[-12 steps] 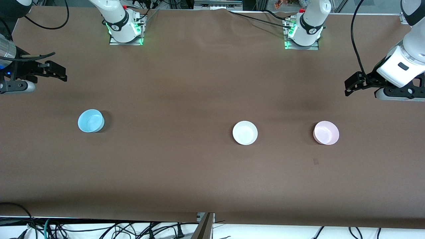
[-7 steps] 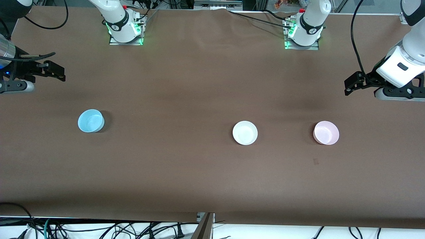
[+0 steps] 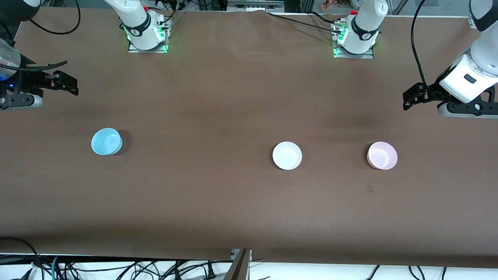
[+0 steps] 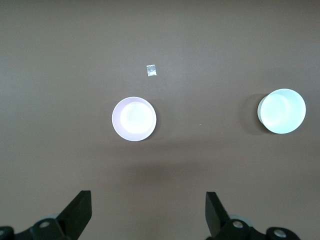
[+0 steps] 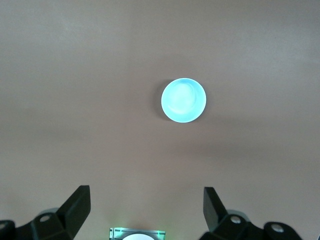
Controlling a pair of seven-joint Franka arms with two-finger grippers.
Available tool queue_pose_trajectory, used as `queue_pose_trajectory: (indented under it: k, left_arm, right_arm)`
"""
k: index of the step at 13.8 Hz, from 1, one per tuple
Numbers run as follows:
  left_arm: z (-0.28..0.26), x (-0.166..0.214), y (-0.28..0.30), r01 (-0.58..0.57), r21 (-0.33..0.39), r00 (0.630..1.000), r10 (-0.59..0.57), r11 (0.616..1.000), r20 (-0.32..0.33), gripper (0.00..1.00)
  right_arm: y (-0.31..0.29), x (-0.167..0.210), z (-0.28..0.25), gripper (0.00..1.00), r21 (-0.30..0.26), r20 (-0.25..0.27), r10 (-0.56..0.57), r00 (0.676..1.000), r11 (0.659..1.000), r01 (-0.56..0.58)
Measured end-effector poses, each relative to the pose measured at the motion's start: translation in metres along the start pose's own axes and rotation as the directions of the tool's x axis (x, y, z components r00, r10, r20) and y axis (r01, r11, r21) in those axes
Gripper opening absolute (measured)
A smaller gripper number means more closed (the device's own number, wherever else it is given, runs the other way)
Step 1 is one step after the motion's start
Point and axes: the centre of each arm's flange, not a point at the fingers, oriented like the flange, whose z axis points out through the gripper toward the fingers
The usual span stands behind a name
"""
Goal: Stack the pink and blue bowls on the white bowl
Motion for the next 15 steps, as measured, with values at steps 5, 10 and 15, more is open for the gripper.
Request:
queue_pose_trajectory:
  k: [5, 10, 15]
  left_arm:
    - [0.002, -0.002, 0.000, 0.000, 0.001, 1.000, 0.000, 1.000, 0.020, 1.00]
    - [0.007, 0.000, 0.000, 0.000, 0.001, 1.000, 0.000, 1.000, 0.030, 1.00]
    - [0.018, 0.004, -0.001, 0.001, 0.000, 0.999, -0.001, 1.000, 0.050, 1.00]
  right_arm:
    - [0.000, 0.001, 0.001, 1.00, 0.000, 0.003, 0.000, 1.000, 1.000, 0.000]
    - [0.000, 0.001, 0.002, 1.00, 0.000, 0.004, 0.000, 1.000, 1.000, 0.000]
    - [0.000, 0.001, 0.002, 1.00, 0.000, 0.004, 0.000, 1.000, 1.000, 0.000]
